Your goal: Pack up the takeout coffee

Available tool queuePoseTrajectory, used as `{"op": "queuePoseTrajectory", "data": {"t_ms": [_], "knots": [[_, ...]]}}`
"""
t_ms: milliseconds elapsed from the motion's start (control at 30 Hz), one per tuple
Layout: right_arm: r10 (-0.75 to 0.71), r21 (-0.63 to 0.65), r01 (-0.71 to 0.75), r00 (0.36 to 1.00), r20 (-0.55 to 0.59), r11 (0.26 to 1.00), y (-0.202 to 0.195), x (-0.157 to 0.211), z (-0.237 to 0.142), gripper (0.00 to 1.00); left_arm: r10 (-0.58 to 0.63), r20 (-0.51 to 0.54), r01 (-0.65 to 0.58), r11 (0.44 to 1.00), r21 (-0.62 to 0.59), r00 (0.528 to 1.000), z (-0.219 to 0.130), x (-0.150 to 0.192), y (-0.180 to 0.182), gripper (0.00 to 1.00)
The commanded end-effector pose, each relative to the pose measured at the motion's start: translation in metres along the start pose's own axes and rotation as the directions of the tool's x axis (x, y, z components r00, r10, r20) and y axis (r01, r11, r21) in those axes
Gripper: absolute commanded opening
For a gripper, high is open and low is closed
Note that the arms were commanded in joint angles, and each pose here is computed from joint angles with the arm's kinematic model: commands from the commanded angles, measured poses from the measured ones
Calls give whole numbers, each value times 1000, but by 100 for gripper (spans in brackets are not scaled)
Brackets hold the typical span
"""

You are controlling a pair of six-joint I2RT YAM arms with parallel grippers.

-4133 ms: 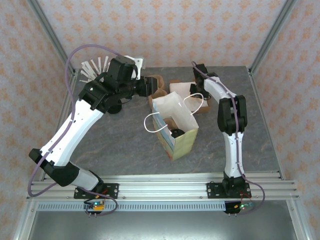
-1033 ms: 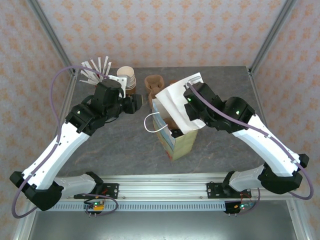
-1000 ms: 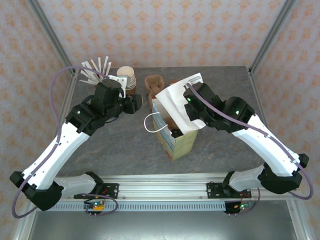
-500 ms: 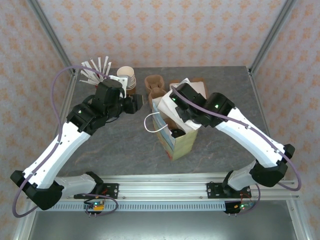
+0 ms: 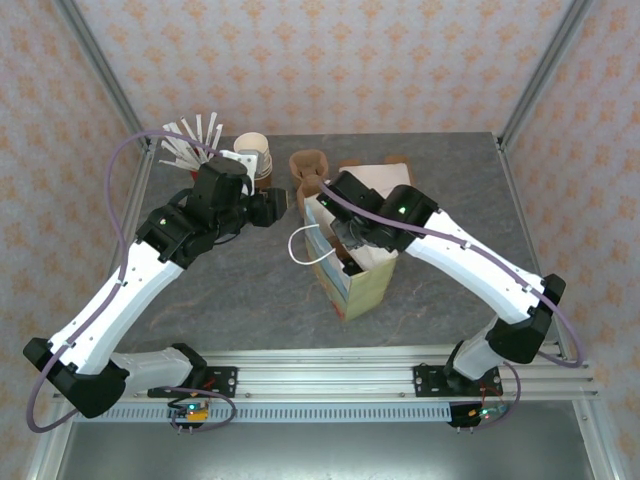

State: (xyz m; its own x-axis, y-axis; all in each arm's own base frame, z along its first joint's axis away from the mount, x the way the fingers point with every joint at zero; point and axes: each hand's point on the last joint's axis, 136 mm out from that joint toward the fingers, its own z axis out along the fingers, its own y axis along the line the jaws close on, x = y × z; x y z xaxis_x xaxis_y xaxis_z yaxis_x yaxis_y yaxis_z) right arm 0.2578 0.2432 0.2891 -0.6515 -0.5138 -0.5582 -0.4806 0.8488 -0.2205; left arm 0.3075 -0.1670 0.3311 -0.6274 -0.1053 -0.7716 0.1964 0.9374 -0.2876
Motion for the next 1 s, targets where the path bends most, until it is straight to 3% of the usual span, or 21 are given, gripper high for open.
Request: {"op": "queuePoseTrajectory", "data": {"t_ms": [0,233,400,500,567,633,733,800,967], "knots": [[34,3,-34,996,87,999,-13,-13,-27,43,13,29,-11,998,-63,999,1,-2,15,58],[76,53,-89,974,212,995,-43,-25,-61,51,10,51,-6,996,-85,999,-2,-1,21,59],[171,151,-237,919,356,960,-98,-31,-86,61,-2,125,24,985,-173,992,-6,-1,43,64],[266,223,-403,845,465,888,-147,-23,-95,73,-11,219,77,952,-296,976,-9,1,72,72],[333,240,-520,773,540,820,-178,-10,-101,90,-14,273,121,917,-381,962,-9,7,96,79],[389,258,-624,705,593,738,-207,8,-96,100,-27,326,178,878,-445,945,-8,12,119,88],[447,313,-725,645,620,613,-240,38,-74,99,-62,386,264,826,-497,920,-3,23,152,100],[485,356,-761,630,607,543,-256,58,-48,99,-67,427,310,787,-533,902,0,29,171,100],[563,428,-792,610,557,434,-280,108,37,99,-27,464,380,619,-687,885,2,50,227,100]]}}
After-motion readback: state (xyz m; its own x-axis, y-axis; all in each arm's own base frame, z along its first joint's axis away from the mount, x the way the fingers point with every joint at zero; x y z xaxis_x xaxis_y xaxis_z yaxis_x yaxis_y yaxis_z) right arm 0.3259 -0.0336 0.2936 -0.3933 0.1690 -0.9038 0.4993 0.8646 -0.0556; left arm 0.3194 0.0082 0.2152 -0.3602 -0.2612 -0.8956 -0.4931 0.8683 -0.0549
